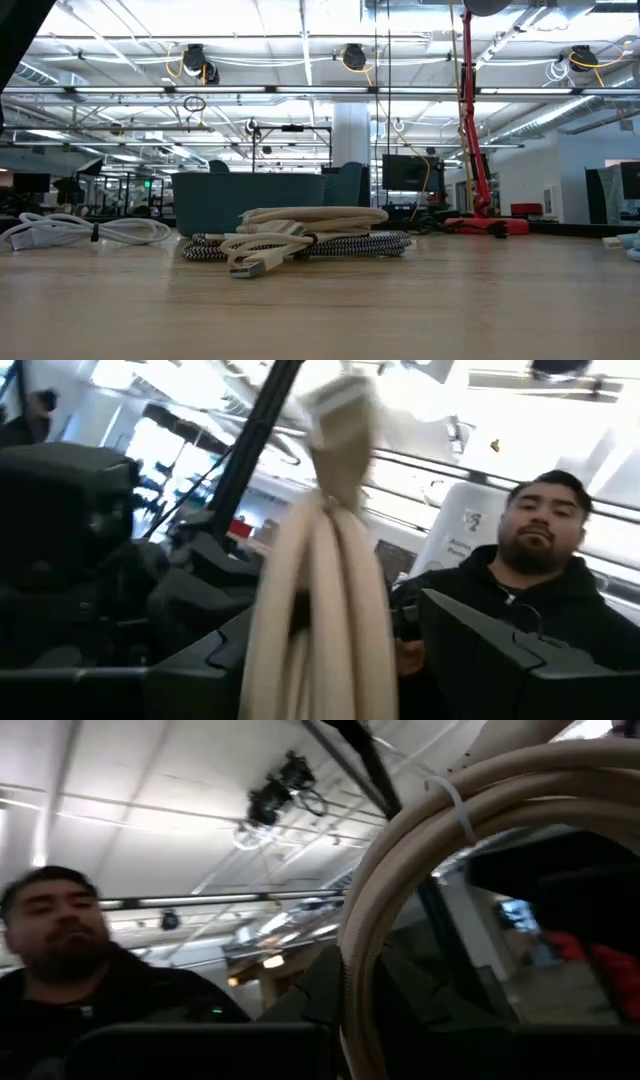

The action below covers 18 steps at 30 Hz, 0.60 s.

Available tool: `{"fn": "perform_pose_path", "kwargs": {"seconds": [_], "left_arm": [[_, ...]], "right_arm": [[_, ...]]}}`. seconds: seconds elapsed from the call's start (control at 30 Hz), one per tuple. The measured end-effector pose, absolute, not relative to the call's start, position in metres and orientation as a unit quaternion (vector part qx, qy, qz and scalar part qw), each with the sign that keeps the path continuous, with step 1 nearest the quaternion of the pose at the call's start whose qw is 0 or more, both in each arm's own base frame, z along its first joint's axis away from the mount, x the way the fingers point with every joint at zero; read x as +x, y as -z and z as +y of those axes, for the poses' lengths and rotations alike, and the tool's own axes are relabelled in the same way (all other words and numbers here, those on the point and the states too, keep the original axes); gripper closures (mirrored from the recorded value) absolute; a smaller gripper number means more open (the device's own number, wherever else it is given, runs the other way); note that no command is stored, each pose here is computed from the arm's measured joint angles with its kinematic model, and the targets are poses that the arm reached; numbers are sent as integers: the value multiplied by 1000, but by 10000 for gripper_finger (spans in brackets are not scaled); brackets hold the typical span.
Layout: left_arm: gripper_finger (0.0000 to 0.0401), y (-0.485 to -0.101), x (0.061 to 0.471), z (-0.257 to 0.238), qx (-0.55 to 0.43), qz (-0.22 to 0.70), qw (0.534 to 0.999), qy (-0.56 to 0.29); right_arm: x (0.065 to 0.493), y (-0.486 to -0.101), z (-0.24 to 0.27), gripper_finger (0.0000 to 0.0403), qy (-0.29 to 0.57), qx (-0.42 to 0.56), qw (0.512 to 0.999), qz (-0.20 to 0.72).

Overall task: Pick & Place USB Port
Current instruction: Put the top brown HDMI cable into the top blue bin

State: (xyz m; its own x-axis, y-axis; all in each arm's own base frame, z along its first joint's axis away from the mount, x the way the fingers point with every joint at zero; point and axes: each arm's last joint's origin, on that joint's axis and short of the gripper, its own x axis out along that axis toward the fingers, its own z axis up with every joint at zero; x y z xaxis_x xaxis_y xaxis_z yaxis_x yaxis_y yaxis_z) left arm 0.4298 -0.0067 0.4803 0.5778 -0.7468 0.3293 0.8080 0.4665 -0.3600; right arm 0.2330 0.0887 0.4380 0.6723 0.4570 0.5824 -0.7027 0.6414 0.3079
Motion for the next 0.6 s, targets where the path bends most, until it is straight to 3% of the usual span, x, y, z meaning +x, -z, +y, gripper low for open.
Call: {"fn": "perform_pose_path", "kwargs": {"seconds": [0.27, 0.6], "left_arm": [[174, -476, 421, 2, -264, 12, 898, 351], [177, -490, 371, 0, -202, 69, 974, 78]], "right_arm": [[236, -433, 88, 376, -260, 260, 903, -223], [238, -432, 87, 376, -226, 258, 913, -220]]}}
